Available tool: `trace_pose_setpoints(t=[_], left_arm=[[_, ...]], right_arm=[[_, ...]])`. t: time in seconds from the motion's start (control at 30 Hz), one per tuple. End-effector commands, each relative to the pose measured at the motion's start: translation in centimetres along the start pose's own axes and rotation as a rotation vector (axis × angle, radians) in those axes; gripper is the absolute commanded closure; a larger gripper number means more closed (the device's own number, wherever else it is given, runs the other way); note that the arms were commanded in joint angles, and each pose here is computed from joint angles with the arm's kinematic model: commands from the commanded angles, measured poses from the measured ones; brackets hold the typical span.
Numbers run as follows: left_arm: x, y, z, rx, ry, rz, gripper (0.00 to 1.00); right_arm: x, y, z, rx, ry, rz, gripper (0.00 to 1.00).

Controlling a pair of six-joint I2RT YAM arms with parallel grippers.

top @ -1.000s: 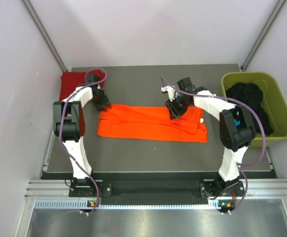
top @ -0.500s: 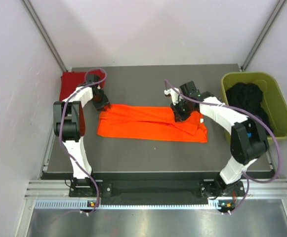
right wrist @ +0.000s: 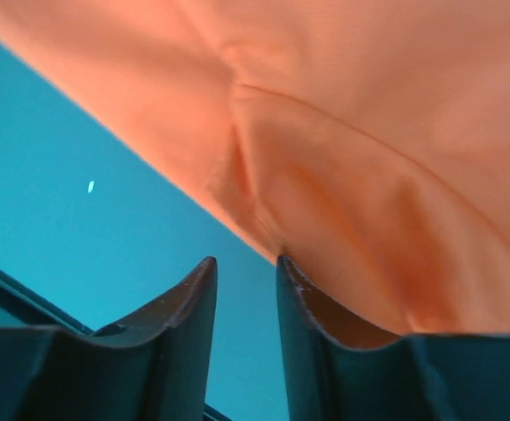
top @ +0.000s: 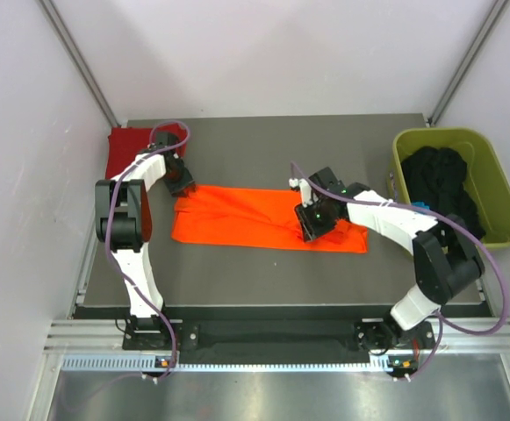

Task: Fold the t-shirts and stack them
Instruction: Fold the tshirt

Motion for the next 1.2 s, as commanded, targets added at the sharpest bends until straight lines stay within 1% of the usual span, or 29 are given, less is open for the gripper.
trace_pose_setpoints(t=[0.0, 0.1, 0.17, 0.2, 0.27, 0.3, 0.37, 0.5, 0.63, 1.17], left_arm=[[0.8, 1.7, -0.7, 0.081, -0.04, -0.006, 0.57], [0.8, 1.8, -0.7, 0.086, -0.039, -0.002, 0.57], [0.8, 1.7, -0.7, 0.086, -0.038, 0.002, 0.57], [0.8, 1.7, -0.7, 0.085, -0.038, 0.003, 0.57], [0.9, 1.8, -0.7, 0.091, -0.038, 0.003, 0.57], [0.8, 1.8, -0.8, 0.092, -0.038, 0.002, 0.57], [0.9, 1.9, -0.7, 0.095, -0.04, 0.003, 0.57], [0.8, 2.0, -0.9, 0.1, -0.041, 0.003, 0.57], [0.6, 2.0, -1.1, 0.096, -0.034, 0.009, 0.57], [0.8, 2.1, -1.2, 0.103, -0.04, 0.008, 0.57]], right_arm=[[2.9, -3.5, 3.4, -0.161, -0.141, -0.109, 0.65], [3.3, -8.1, 5.0, -0.319, -0.19, -0.233, 0.6], [2.9, -10.7, 5.1, -0.408, -0.189, -0.321, 0.6], [2.3, -12.5, 5.4, -0.443, -0.192, -0.374, 0.58], [1.6, -14.5, 5.2, -0.467, -0.196, -0.449, 0.57], [0.8, -16.2, 5.6, -0.483, -0.201, -0.503, 0.57], [0.4, -18.0, 5.9, -0.498, -0.212, -0.565, 0.59], [0.9, -19.6, 6.0, -0.507, -0.223, -0.588, 0.59], [1.3, -20.4, 4.9, -0.5, -0.223, -0.616, 0.58], [1.6, -20.8, 1.8, -0.433, -0.244, -0.716, 0.59]])
Point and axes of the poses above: each gripper's point midway between its finger pads, its own z axis back along the fingers, its own y axis along the line the jaws close on, x = y × z, the point moved 1 cm from there along z, back along the fingers, and after that the axes turned 11 degrees about z, right-handed, at the moved point
